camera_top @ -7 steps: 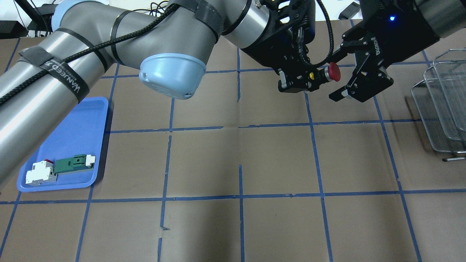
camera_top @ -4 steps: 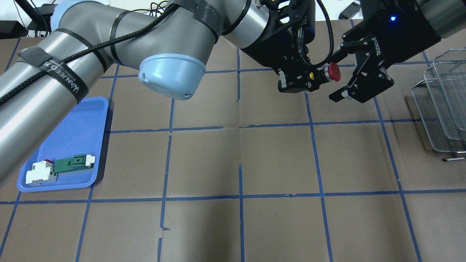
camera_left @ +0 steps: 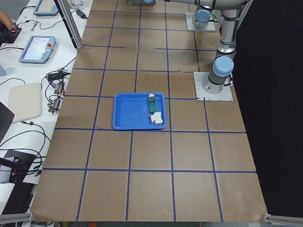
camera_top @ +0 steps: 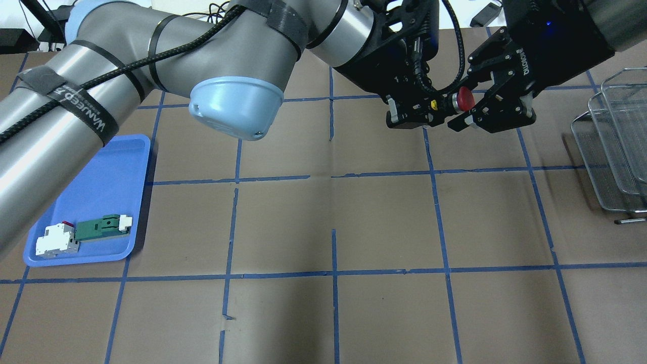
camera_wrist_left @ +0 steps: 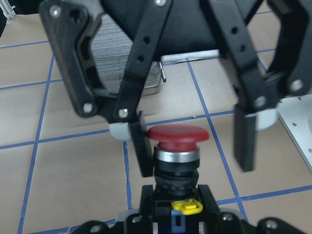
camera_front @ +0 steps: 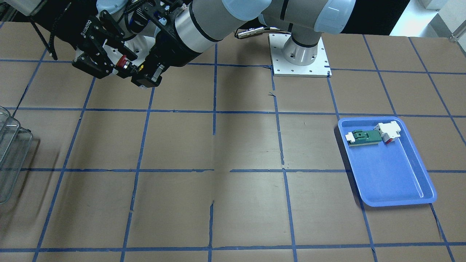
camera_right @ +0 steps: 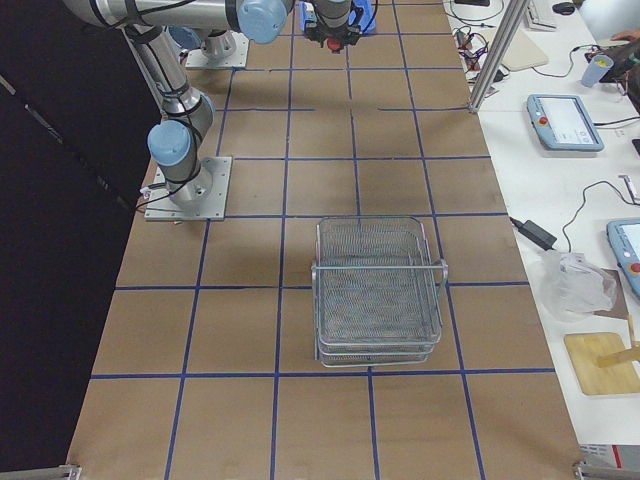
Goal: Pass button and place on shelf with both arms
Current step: 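Open and withdraw the left gripper while the right carries the button to the basket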
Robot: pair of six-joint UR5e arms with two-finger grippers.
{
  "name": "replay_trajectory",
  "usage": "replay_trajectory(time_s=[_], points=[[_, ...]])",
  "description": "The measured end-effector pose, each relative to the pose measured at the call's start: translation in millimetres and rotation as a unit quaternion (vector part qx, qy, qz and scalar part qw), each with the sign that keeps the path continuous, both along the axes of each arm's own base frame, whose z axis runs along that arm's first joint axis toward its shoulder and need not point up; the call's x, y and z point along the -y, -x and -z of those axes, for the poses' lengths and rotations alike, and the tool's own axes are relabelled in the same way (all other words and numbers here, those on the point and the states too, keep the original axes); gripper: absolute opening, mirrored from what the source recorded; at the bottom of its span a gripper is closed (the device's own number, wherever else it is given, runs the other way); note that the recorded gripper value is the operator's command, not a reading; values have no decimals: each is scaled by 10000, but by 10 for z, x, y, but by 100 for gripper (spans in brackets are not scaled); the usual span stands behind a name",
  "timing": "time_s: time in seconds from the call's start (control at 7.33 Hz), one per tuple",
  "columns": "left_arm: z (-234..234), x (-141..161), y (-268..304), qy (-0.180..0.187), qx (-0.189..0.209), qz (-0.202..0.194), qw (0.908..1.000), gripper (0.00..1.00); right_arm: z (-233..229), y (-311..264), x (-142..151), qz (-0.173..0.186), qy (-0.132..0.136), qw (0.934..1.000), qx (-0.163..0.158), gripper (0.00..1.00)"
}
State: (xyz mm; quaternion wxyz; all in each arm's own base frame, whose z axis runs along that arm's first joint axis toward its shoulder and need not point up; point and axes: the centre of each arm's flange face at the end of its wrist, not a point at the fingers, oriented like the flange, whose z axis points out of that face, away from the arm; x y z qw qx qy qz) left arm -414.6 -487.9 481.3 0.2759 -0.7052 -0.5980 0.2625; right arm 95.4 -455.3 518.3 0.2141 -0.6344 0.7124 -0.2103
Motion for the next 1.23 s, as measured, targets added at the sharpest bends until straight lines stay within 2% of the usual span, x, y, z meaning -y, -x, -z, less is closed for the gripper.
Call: replay_trajectory(time_s=[0.14,0.27,0.41,1.09,1.23], points=[[-22,-9,-4,-13,0,-34,10000,50,2,0,1,-60,42,10000,0,0],[-52,-11,-9,-52,-4,-125,9999,85,10,-1,1,-108,61,9999,-1,0],[-75,-10,-13,-99,-4,-246,9996,95,12,-1,3,-129,77,9999,-3,0],[-136,42,-86,-135,-51,-528,9985,97,90,13,47,-154,32,9999,-3,0],[-167,50,-97,-147,-47,-588,9981,100,128,31,84,-177,49,9998,-19,0]])
